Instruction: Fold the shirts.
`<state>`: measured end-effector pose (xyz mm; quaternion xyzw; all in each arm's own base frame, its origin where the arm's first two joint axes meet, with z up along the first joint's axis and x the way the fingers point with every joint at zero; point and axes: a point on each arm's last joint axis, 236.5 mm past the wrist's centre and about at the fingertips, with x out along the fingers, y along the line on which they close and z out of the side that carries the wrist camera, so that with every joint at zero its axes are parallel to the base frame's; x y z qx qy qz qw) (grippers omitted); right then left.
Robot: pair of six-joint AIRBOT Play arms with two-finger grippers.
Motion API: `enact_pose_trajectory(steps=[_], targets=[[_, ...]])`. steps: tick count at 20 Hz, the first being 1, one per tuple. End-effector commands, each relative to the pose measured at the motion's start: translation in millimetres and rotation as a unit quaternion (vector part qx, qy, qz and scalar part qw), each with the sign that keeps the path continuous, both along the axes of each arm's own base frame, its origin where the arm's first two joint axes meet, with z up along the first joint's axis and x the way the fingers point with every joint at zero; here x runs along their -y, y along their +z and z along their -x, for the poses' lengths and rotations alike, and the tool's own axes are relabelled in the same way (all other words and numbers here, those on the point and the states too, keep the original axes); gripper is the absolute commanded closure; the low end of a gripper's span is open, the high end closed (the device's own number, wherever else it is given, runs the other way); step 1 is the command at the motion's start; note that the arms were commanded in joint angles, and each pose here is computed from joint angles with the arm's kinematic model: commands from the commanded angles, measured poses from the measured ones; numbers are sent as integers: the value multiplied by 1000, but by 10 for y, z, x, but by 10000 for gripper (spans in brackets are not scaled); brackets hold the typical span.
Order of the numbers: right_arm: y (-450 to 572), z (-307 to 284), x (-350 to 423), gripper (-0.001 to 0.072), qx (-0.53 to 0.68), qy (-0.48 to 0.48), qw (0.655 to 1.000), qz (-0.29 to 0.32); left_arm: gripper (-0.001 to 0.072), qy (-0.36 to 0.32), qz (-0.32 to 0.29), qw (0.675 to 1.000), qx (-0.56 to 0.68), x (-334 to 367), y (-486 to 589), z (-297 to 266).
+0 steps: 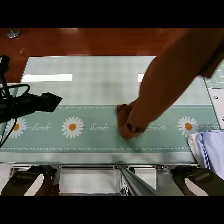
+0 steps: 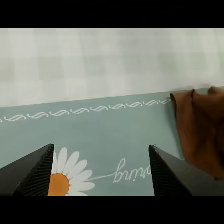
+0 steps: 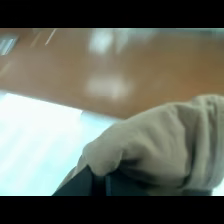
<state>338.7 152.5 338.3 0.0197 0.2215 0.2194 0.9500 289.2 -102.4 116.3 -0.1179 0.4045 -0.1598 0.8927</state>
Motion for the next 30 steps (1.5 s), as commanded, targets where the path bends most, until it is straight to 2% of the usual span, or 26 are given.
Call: enact_pose_trajectory(steps=[1,3,6,7,8,9,11,14,17,19,20,22,26,28,30], targets=[[-1243,49,-911,688,-137,76,987,-36,9,9,-6,1000,15,-33,-47,-200],[-1947,-2,-1418,688,-210,78,972,-72,9,6,-11,1000,-1,-31,-159,-236],[-2852,128,-2074,686,-315,97,941,-76,9,5,-13,999,-32,-25,-353,-282],[-3062,181,-2202,662,-345,96,930,-85,9,4,-15,999,-45,-22,-427,-290],[-3211,251,-2320,341,-382,92,914,-106,9,7,-12,998,-59,-16,-497,-294],[-3221,333,-2443,87,-402,111,901,-124,8,24,16,996,-79,37,-539,-309],[-2992,245,-2428,94,-395,138,899,-131,8,13,62,994,-89,235,-537,-345],[-2352,-156,-1478,94,-363,108,922,-78,8,2,43,992,-116,120,-626,-262],[-1937,-316,277,94,-303,-75,950,1,8,39,43,986,-154,-259,-749,-187],[-1991,-34,1287,94,-285,-208,935,34,8,50,76,976,-199,-294,-991,-84],[-2167,200,1600,94,-294,-257,920,26,8,40,100,967,-232,-187,-1188,17],[-2664,633,1696,95,-328,-295,897,-34,8,31,126,947,-294,-14,-1599,207],[-3367,1129,1071,95,-394,-241,874,-154,8,33,198,940,-277,374,-1829,-104],[-3533,1262,880,95,-417,-218,863,-181,9,42,205,936,-282,528,-1958,-176],[-3654,1358,794,95,-437,-206,855,-188,9,23,204,938,-279,692,-1997,-207]])
